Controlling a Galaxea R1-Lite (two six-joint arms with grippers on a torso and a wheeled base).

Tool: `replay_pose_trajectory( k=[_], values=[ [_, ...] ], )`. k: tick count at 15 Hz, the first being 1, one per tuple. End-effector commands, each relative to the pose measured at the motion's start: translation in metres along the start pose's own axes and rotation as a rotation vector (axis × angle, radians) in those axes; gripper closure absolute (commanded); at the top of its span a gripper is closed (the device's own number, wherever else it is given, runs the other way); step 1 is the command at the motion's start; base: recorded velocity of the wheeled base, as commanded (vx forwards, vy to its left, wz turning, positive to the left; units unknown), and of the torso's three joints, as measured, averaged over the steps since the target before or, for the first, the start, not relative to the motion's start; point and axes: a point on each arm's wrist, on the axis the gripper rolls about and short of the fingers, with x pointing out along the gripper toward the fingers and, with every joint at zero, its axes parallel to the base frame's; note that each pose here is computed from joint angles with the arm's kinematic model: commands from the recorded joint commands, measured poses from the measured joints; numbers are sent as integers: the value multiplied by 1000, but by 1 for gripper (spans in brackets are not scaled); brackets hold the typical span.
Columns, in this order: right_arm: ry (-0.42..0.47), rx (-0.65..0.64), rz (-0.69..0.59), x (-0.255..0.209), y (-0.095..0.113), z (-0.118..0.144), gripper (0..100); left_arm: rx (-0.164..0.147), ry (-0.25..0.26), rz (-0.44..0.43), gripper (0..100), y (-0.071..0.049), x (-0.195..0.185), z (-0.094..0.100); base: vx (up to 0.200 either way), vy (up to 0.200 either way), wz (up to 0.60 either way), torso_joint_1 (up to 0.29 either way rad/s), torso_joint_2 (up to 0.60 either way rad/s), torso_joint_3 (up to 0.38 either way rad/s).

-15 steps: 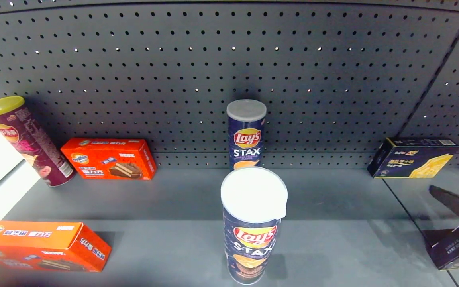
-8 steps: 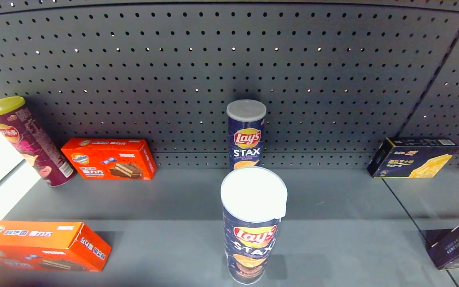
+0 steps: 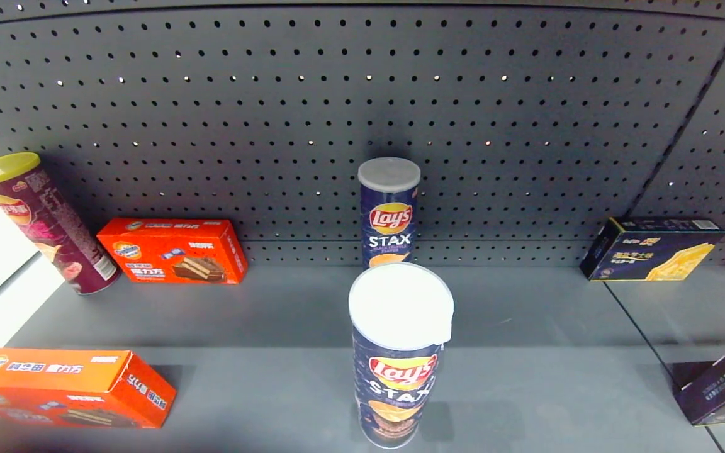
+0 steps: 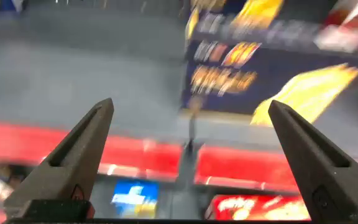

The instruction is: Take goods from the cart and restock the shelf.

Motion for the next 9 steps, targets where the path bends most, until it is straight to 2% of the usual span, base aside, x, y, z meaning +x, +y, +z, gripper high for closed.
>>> replay_pose_trajectory(
  k=[1,3,5,7,9],
  values=[
    [12,27,43,1,2,-7,0,2,2,1,0,0,0,0,0,0,0,0,0,0],
    [17,63,75,0,2,-7,0,1,4,-1,0,0,0,0,0,0,0,0,0,0],
    [17,73,49,0,2,-7,0,0,1,0,0,0,0,0,0,0,0,0,0,0],
    [35,83,-136,-5,1,-16,0,-1,2,1,0,0,0,0,0,0,0,0,0,0],
    [15,82,-119,-5,1,-15,0,-1,2,3,0,0,0,0,0,0,0,0,0,0]
  ],
)
